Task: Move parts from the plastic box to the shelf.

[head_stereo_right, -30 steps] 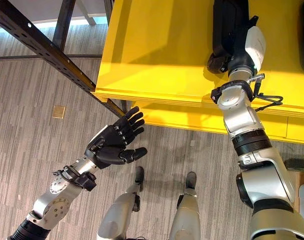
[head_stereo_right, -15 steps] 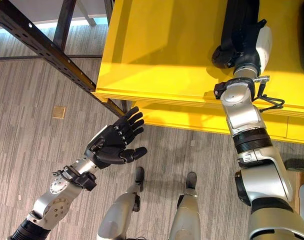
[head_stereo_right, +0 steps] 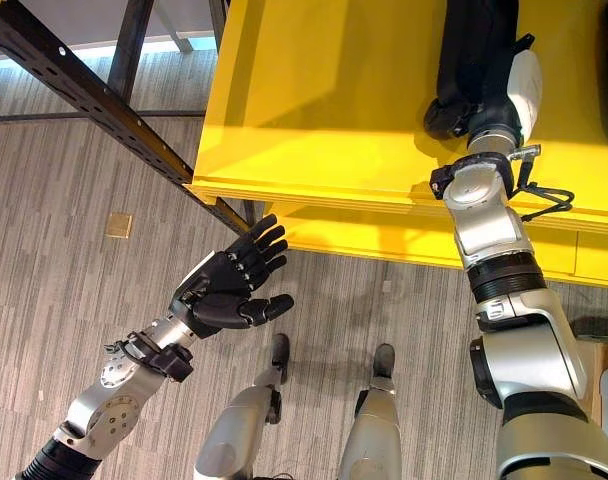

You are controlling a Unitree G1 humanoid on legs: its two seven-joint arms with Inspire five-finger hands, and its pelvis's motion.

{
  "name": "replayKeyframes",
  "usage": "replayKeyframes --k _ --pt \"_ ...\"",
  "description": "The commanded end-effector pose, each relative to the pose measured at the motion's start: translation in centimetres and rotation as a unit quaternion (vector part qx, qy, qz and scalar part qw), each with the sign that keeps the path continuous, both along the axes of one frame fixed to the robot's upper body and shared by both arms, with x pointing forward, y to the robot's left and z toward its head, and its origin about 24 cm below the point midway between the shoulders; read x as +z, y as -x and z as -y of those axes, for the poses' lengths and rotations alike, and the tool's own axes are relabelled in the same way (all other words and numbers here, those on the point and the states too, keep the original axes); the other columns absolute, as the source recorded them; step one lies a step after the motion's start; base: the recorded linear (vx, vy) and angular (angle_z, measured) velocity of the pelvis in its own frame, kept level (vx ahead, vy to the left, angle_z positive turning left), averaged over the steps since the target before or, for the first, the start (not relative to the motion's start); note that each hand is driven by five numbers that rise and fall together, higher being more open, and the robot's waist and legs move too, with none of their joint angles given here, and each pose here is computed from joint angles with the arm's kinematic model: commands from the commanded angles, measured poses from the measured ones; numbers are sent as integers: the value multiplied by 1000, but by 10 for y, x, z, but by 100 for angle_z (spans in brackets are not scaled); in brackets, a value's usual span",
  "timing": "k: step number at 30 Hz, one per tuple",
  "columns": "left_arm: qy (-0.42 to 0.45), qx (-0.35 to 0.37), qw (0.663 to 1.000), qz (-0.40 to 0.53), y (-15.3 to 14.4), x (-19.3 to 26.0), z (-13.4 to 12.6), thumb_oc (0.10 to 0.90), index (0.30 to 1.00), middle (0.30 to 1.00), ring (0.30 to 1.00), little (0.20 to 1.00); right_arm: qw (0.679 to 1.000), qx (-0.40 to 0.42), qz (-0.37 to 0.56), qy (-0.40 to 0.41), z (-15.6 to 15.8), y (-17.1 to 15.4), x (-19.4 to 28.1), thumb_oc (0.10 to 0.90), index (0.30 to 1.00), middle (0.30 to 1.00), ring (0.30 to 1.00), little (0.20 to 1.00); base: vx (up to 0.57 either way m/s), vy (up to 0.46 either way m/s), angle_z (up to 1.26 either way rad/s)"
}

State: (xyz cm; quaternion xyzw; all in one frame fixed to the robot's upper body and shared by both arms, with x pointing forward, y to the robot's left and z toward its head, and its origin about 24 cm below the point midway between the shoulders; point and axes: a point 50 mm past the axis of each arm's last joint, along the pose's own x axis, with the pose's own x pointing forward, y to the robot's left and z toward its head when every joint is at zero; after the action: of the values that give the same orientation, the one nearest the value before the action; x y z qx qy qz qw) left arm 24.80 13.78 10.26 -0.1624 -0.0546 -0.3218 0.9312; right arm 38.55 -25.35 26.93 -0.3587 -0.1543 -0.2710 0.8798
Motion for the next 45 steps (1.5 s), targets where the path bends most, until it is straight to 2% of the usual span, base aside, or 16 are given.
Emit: replayKeyframes --k 1,8,15,18,23,25,29,31,37,45 --pt "48 -36 992 108 11 39 10 900 1000 1000 1000 1000 987 -2 114 112 -13 16 91 900 1000 1000 1000 1000 -20 -37 0" --pt "45 -42 992 111 12 39 10 900 1000 1000 1000 1000 979 -33 80 187 -12 15 89 900 1000 1000 1000 1000 -10 -25 0" --pt "44 -48 991 114 13 39 9 900 1000 1000 1000 1000 983 -64 56 161 1 12 80 900 1000 1000 1000 1000 -1 -8 1" --pt "45 -51 991 113 13 40 10 900 1000 1000 1000 1000 978 -80 59 182 4 13 83 900 1000 1000 1000 1000 -4 -6 4" --pt "41 -54 991 115 13 40 9 900 1000 1000 1000 1000 954 -129 22 269 13 14 83 900 1000 1000 1000 1000 0 0 0" --pt "40 -54 991 117 13 39 7 900 1000 1000 1000 1000 929 -148 -5 338 17 15 84 900 1000 1000 1000 1000 0 0 0" --pt "37 -56 991 117 14 37 4 900 1000 1000 1000 1000 906 -162 -34 389 22 15 78 900 1000 1000 1000 1000 -2 -8 0" --pt "36 -58 991 117 15 38 4 900 1000 1000 1000 1000 907 -166 -40 385 27 15 74 900 1000 1000 1000 1000 -8 -17 1" --pt "33 -70 990 116 15 37 0 900 1000 1000 1000 1000 875 -189 -45 444 31 16 74 900 1000 1000 1000 1000 -4 -12 0" --pt "30 -80 989 119 17 37 -1 900 1000 1000 1000 1000 878 -188 -57 436 35 16 68 900 1000 1000 1000 1000 -1 -5 3"
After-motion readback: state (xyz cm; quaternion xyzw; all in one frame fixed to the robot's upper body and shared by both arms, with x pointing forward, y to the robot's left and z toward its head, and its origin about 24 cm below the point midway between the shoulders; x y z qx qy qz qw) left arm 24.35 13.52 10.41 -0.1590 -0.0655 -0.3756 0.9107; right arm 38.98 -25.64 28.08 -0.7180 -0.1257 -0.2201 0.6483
